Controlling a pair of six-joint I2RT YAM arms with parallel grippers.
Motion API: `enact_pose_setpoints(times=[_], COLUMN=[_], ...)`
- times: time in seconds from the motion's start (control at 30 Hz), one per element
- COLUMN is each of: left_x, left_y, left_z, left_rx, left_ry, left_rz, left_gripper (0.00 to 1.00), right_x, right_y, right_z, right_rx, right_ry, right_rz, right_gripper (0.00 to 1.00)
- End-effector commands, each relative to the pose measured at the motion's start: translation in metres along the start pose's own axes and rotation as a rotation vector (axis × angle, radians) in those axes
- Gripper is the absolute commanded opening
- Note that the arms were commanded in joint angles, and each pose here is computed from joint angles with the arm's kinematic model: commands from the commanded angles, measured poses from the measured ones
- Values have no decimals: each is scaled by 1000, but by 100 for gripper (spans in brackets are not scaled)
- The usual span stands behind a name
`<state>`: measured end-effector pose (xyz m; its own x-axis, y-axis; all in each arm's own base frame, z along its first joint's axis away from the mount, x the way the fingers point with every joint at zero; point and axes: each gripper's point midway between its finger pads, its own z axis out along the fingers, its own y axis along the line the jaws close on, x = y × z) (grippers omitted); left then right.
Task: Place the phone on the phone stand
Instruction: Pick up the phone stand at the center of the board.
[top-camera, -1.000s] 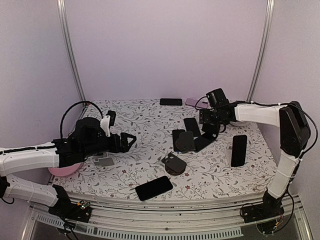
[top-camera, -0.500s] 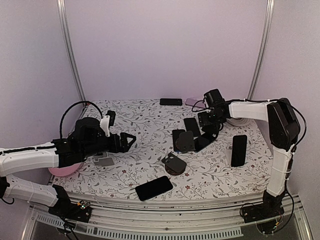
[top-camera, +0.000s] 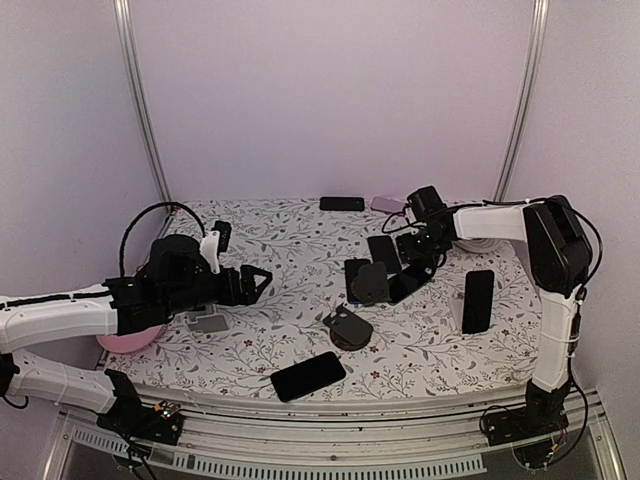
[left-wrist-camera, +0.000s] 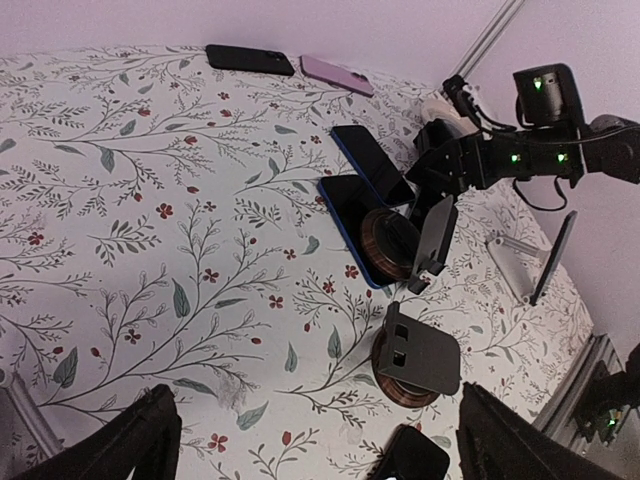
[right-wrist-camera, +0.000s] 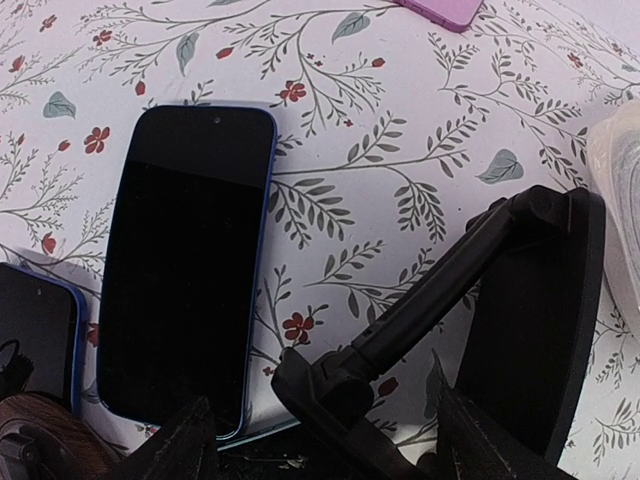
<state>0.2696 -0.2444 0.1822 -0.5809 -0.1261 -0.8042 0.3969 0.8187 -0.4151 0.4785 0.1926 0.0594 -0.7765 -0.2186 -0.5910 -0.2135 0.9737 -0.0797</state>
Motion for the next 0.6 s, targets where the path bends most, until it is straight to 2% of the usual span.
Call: enact_pose_setpoints(times=[0.0, 0.37, 0.57], left_x=[3, 4, 4], left_y=[-3, -3, -2], left_z=[0, 0, -1], left_rx=[7, 10, 8], left_ry=[9, 10, 7], left_rz=[6, 7, 3], left_gripper=[97, 97, 97], right_x=[2, -8, -19], right_y=[1, -1, -2], right_z=[7, -1, -9], right_rx=[-17, -13, -19], right_ry=[17, -8, -34], right_rz=[-11, -32, -48], right_gripper=[72, 40, 18])
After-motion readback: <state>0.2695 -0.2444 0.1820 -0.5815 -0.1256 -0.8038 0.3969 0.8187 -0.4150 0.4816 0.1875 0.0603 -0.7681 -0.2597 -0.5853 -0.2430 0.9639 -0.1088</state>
